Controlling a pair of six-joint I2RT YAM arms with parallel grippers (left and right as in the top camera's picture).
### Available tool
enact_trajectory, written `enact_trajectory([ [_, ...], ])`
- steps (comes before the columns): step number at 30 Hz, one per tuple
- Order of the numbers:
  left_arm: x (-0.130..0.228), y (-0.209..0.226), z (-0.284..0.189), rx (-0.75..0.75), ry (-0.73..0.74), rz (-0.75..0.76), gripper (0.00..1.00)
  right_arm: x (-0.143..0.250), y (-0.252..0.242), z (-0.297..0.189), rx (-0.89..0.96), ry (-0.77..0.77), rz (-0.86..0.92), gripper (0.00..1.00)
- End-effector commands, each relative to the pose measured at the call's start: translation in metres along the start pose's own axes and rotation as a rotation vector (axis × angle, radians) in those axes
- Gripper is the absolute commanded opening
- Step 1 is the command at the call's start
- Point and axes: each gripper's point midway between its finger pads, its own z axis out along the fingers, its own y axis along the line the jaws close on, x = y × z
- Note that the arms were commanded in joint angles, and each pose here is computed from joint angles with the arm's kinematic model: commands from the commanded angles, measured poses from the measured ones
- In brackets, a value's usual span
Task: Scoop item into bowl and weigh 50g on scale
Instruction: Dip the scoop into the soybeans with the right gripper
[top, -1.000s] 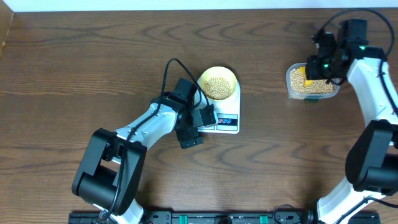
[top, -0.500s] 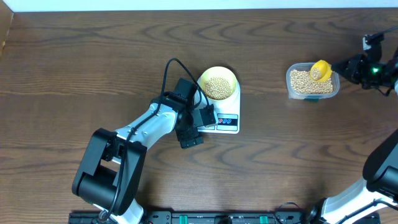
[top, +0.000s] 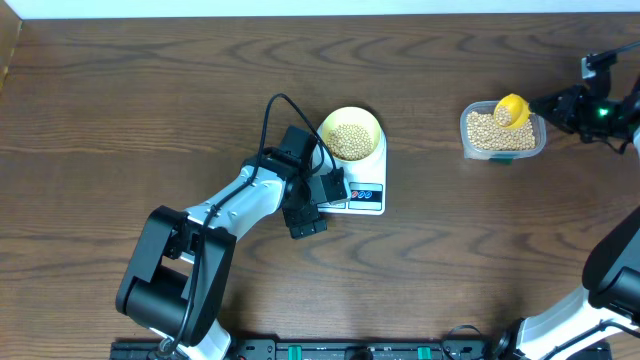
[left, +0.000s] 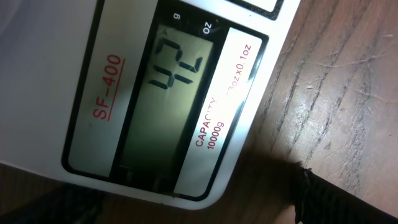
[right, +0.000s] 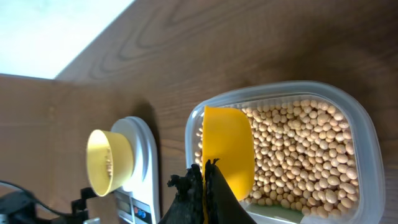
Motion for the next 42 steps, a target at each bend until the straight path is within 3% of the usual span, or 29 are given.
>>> enact_trajectory([
  [1, 0.009, -0.015, 0.018, 0.071, 0.030, 0.023, 0.98, -0.002, 0.003, -0.002, 0.080, -0.003, -0.033, 0.01],
  [4, 0.009, -0.015, 0.018, 0.071, 0.030, 0.023, 0.97, 0.002, 0.009, 0.007, 0.100, 0.020, -0.068, 0.01],
  [10, 0.009, -0.015, 0.018, 0.071, 0.030, 0.023, 0.97, 0.011, -0.004, 0.027, 0.365, 0.077, -0.170, 0.01],
  [15, 0.009, -0.015, 0.018, 0.071, 0.030, 0.023, 0.97, 0.021, 0.005, 0.043, 0.422, 0.112, -0.231, 0.01],
  [28, 0.009, -0.015, 0.018, 0.071, 0.030, 0.023, 0.98, 0.025, 0.015, 0.062, 0.381, 0.095, -0.265, 0.01],
  [36, 0.009, -0.015, 0.018, 0.071, 0.030, 0.023, 0.98, 0.016, 0.025, 0.044, 0.123, 0.055, -0.145, 0.01],
  [42, 0.009, -0.015, 0.018, 0.071, 0.030, 0.023, 0.97, 0.009, 0.017, 0.027, 0.059, 0.024, -0.067, 0.01],
])
